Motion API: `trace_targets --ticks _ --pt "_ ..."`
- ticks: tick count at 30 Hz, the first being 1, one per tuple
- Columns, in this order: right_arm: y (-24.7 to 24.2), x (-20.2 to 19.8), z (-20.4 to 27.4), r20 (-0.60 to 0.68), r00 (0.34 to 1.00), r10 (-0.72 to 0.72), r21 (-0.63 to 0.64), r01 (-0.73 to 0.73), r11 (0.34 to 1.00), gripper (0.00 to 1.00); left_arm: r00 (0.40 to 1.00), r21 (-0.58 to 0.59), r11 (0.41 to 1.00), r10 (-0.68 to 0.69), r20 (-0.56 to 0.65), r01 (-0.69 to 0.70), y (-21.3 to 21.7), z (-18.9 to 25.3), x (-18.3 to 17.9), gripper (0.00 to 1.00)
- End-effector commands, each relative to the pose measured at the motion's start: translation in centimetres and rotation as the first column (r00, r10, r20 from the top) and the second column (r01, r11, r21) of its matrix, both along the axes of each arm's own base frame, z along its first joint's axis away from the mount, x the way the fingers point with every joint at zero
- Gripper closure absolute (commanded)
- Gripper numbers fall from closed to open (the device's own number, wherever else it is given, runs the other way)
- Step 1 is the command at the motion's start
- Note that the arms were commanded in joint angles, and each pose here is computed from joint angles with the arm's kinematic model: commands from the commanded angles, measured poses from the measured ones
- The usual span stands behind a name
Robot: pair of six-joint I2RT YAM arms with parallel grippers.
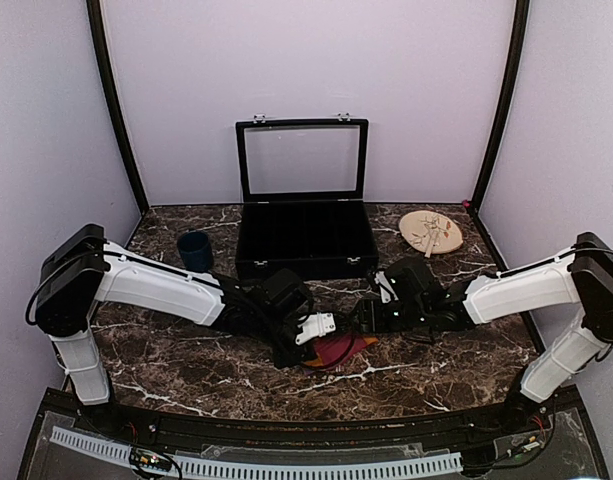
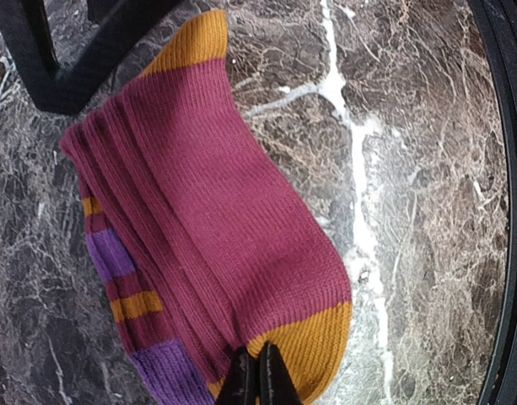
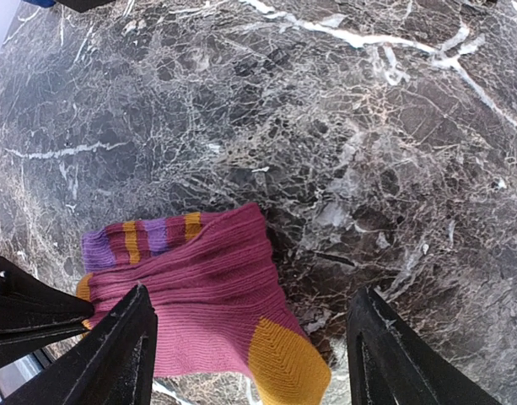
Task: Roll the socks
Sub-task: Smooth out the sock at the center of the board.
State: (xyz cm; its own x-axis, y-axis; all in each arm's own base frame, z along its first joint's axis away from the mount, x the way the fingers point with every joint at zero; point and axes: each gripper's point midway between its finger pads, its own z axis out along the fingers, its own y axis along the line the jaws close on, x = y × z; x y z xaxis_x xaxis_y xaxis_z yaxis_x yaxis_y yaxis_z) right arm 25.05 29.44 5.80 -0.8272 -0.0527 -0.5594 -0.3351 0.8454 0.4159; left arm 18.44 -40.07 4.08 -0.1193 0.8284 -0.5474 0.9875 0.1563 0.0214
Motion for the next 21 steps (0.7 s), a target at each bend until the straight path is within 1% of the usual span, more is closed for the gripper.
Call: trace_targets --ticks 1,7,11,21 --pt "0.6 -0.1 0.0 0.007 1.0 0.01 0.018 -0.011 1.0 0.29 1.0 0.0 1.0 -0.008 0.03 0.008 -0.1 1.9 0.6 1.0" --pt "0.6 -0.4 -0.2 0.001 1.0 0.016 0.021 -0.016 1.0 0.29 0.997 -0.021 1.0 -0.011 0.072 0.013 -0.4 3.9 1.2 1.0" --pt "0.6 -0.6 -0.3 -0.001 1.0 0.018 0.018 -0.018 1.0 0.29 0.997 -0.014 1.0 -0.017 0.081 0.018 -0.4 4.5 1.3 1.0" --pt "0.5 -0.8 -0.6 -0.006 1.0 0.021 0.013 -0.021 1.0 0.29 0.995 0.042 0.999 -0.015 0.103 0.01 0.6 3.2 1.7 1.0"
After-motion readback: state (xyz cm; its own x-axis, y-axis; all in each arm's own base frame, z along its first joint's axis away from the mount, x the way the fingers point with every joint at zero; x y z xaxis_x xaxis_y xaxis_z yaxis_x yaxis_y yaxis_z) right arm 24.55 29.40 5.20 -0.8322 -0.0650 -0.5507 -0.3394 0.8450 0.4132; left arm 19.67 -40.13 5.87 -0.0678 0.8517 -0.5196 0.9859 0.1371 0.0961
